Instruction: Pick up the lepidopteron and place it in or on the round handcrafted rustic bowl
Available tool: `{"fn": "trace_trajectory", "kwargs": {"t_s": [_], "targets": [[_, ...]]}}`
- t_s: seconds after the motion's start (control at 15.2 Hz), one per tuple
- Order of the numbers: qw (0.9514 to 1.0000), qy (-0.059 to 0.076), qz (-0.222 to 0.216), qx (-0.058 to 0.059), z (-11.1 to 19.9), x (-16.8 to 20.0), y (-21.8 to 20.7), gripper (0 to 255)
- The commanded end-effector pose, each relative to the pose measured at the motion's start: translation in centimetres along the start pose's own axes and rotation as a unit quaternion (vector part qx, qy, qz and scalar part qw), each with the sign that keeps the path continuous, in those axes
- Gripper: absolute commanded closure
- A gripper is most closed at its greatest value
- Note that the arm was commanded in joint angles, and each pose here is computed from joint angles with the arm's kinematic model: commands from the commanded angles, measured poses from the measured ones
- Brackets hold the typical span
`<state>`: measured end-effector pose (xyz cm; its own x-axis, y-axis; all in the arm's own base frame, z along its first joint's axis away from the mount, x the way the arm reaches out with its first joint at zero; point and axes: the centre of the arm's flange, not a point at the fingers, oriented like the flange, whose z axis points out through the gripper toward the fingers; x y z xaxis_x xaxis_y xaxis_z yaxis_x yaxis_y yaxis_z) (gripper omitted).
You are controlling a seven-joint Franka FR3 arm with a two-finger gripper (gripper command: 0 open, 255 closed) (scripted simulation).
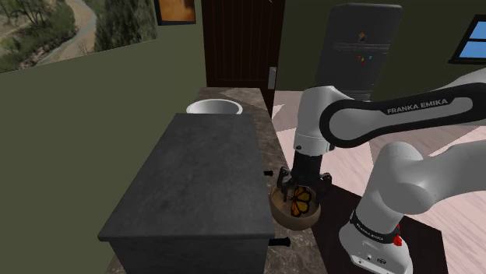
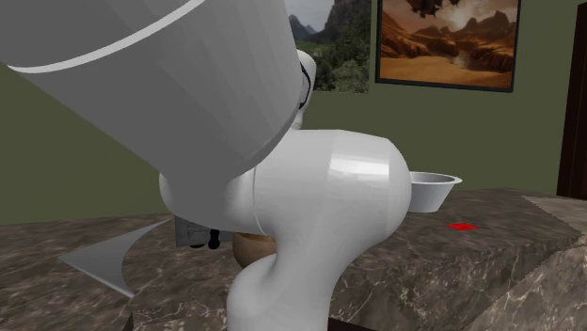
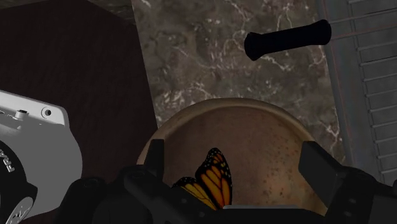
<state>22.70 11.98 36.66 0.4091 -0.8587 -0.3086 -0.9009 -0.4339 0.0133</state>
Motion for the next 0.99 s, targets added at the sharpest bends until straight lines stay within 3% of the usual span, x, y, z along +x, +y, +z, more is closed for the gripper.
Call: {"fn": "trace_trajectory", "kwargs": {"t_s": [0.0,0.07,0.66,0.73,0.79,0.86,0.92], "targets": [[1.0,0.0,0.0,0.0,0.0,0.0,0.0,0],[1.0,0.0,0.0,0.0,0.0,0.0,0.0,255],[1.0,0.0,0.0,0.0,0.0,0.0,0.0,255],[1.0,0.0,0.0,0.0,0.0,0.0,0.0,0],[0.9923,0.123,-0.007,-0.018,0.4,-2.5,-0.3,0],[0.9692,0.243,-0.013,-0.036,1.5,-4.8,-0.5,0],[0.9311,0.36,-0.02,-0.053,3.1,-6.8,-0.7,0]]}}
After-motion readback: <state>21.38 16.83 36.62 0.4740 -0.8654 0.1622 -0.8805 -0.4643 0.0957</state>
